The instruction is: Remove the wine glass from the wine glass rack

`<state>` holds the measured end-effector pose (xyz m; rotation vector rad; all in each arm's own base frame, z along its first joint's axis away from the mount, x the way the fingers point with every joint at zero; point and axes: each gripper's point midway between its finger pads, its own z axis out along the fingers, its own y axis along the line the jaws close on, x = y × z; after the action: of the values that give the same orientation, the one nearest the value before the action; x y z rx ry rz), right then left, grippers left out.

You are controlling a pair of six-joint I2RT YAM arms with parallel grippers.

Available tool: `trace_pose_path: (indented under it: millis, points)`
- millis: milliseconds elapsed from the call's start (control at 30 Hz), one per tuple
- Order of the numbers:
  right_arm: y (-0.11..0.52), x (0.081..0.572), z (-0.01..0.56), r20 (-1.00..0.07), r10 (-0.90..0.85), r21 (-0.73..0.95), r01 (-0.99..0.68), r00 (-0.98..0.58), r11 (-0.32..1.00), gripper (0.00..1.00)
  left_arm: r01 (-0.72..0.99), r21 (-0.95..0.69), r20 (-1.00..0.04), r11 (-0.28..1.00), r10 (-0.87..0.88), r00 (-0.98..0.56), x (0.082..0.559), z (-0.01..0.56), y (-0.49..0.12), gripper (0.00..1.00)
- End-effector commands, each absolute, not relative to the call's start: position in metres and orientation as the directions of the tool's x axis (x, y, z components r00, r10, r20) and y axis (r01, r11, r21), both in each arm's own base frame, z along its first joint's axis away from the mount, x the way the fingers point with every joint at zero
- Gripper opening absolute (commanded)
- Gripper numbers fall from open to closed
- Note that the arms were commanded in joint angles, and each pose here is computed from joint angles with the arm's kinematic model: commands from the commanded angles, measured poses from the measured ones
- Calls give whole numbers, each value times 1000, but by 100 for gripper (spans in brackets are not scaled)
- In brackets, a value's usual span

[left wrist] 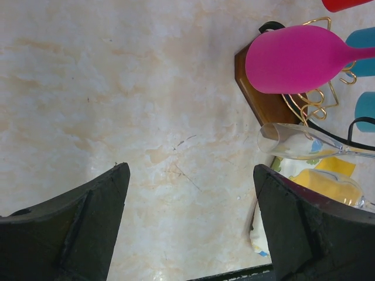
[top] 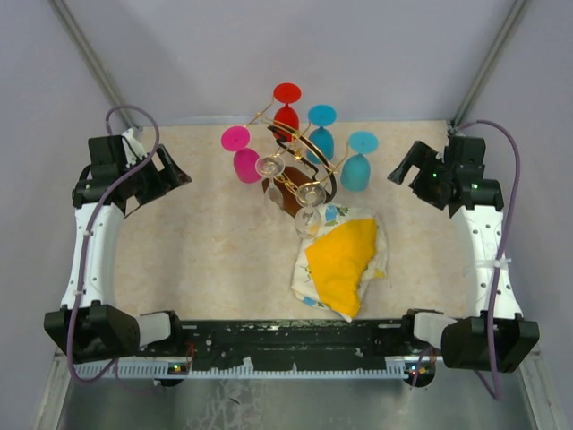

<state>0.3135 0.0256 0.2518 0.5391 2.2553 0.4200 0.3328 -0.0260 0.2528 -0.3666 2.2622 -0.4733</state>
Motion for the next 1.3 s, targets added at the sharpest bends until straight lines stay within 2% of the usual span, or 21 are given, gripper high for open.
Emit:
trace_pose_path:
  millis: [0,200,367,433,500,533,667,800,1000,1100,1267]
  points:
    - [41,316,273,-640,444,489,113,-628,865,99,-100,-424,-665,900,-385,-640,328,261,-23,91]
    - [79,308,302,-656,414,605,-112,-631,788,99,-10,-528,-629,849,-399,-667,330,270,-51,88]
    - [74,320,330,-700,475,618,-120,-533,777,99,34,-537,-658,843,-393,-643,334,285,-61,89]
    - [72,328,334,-684,506,638,-95,-525,764,99,29,-524,-665,851,-388,-638,332,286,-59,89]
    - [76,338,333,-652,529,672,-90,-544,736,92,14,-513,-665,858,-387,-639,329,285,-56,89]
    - [80,342,332,-618,552,706,-86,-560,703,84,10,-507,-668,862,-385,-636,328,285,-55,89]
    - [87,367,330,-557,605,776,-96,-568,624,60,-8,-491,-660,871,-378,-649,319,283,-52,89]
    - [84,387,323,-527,630,793,-64,-571,606,49,-4,-488,-668,873,-377,-641,312,287,-52,90]
    - [83,407,313,-495,645,809,-38,-582,587,43,-8,-492,-669,871,-383,-637,311,286,-53,91]
    - [84,413,313,-492,652,819,-54,-576,571,36,-7,-500,-662,866,-387,-642,312,285,-54,91]
    - [86,420,312,-486,653,828,-67,-580,557,35,-7,-500,-662,866,-388,-641,312,283,-54,91]
